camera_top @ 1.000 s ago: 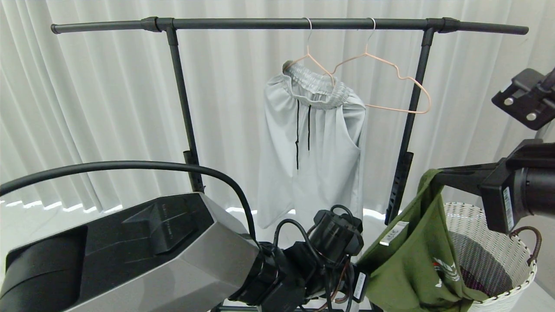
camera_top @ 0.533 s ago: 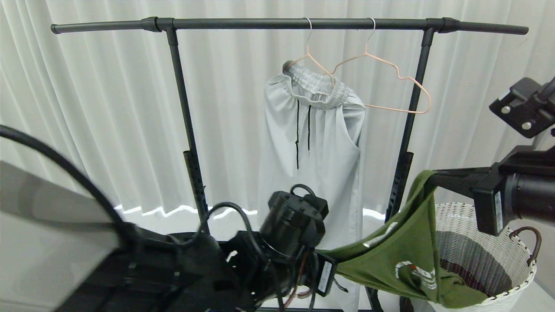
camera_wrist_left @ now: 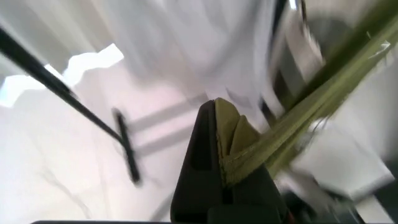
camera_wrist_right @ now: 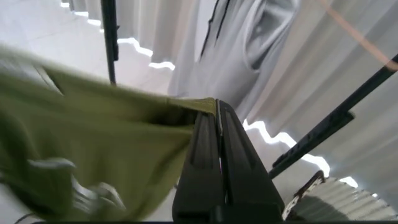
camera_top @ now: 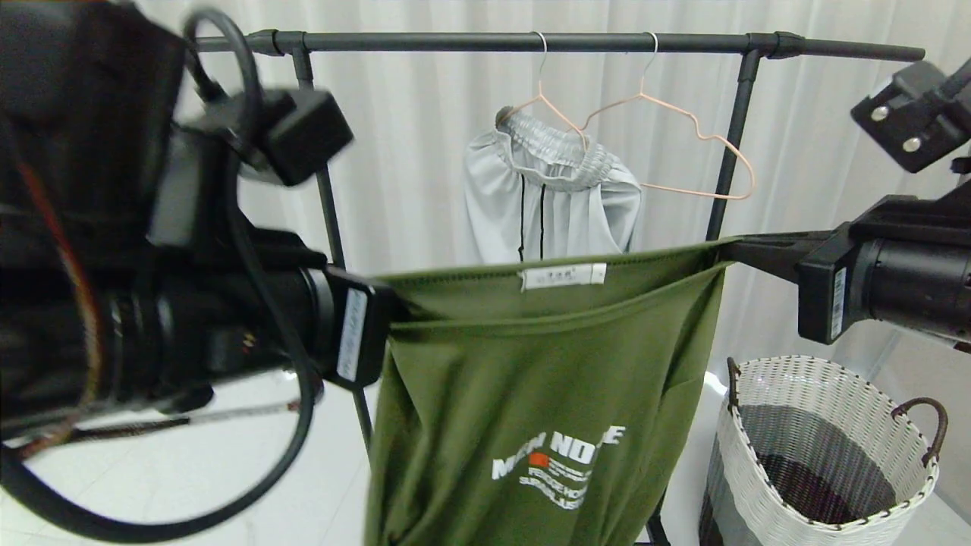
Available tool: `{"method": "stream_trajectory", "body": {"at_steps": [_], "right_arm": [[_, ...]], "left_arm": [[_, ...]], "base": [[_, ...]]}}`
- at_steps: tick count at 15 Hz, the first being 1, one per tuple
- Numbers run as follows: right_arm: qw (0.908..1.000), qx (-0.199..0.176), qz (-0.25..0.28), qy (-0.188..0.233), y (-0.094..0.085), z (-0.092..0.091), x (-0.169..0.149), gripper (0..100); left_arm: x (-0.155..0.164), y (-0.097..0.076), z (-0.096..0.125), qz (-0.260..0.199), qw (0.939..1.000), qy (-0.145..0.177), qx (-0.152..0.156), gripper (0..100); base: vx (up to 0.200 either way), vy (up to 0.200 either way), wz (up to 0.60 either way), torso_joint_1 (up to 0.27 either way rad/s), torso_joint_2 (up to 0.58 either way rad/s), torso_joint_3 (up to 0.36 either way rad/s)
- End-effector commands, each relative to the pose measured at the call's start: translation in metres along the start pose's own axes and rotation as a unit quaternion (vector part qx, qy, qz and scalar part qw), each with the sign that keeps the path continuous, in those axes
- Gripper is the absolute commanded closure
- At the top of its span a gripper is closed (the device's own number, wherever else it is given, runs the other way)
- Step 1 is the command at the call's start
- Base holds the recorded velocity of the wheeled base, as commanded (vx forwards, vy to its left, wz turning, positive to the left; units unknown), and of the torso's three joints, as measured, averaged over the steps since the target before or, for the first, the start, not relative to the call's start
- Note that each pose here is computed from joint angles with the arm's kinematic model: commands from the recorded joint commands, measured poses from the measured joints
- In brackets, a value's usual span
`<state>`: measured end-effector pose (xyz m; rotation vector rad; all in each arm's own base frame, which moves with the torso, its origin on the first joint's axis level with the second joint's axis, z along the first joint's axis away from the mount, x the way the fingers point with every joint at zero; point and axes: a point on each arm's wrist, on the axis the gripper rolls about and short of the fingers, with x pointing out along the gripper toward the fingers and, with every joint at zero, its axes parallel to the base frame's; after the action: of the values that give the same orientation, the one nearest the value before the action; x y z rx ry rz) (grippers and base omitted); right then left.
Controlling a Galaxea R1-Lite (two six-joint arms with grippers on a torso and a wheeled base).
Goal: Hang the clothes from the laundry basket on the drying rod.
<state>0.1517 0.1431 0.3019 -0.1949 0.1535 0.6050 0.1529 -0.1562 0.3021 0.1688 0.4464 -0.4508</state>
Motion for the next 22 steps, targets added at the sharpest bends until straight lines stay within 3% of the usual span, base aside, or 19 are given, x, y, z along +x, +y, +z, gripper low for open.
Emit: {"method": "stream_trajectory", "body": {"at_steps": [1,4,7,10,12,14,18,21,22], "right_arm": [[0.9995,-0.004,-0.004,-0.031,-0.005,0.018,-0.015,100],[0.9986,-0.013,0.0,-0.051,-0.01,0.049,-0.03,100],[0.9975,-0.028,0.025,-0.06,-0.015,0.072,-0.051,100],[0.9978,-0.03,0.026,-0.053,-0.019,0.073,-0.07,100],[0.9987,-0.034,0.034,-0.02,-0.023,0.065,-0.099,100],[0.996,-0.037,0.081,0.007,-0.026,0.057,-0.13,100],[0.9728,-0.038,0.227,0.026,-0.02,0.049,-0.15,100],[0.961,-0.045,0.272,0.024,-0.013,0.049,-0.15,100],[0.9612,-0.046,0.271,0.028,-0.013,0.048,-0.149,100]], "left_arm": [[-0.031,0.014,0.036,0.032,0.9963,-0.076,0.024,100],[-0.047,0.017,0.062,0.034,0.9905,-0.126,0.044,100],[-0.053,0.016,0.065,0.03,0.9884,-0.136,0.061,100],[-0.058,0.005,0.065,0.004,0.9864,-0.145,0.078,100],[-0.058,-0.005,0.064,-0.019,0.9852,-0.147,0.086,100],[-0.052,-0.013,0.066,-0.028,0.9846,-0.15,0.086,100],[-0.037,-0.021,0.072,-0.028,0.9828,-0.165,0.079,100],[-0.035,-0.022,0.072,-0.028,0.983,-0.163,0.079,100],[-0.036,-0.021,0.071,-0.028,0.983,-0.164,0.078,100]], "base": [[0.0,0.0,0.0,0.0,0.0,0.0],[0.0,0.0,0.0,0.0,0.0,0.0],[0.0,0.0,0.0,0.0,0.0,0.0],[0.0,0.0,0.0,0.0,0.0,0.0],[0.0,0.0,0.0,0.0,0.0,0.0],[0.0,0.0,0.0,0.0,0.0,0.0],[0.0,0.0,0.0,0.0,0.0,0.0],[0.0,0.0,0.0,0.0,0.0,0.0],[0.0,0.0,0.0,0.0,0.0,0.0]]}}
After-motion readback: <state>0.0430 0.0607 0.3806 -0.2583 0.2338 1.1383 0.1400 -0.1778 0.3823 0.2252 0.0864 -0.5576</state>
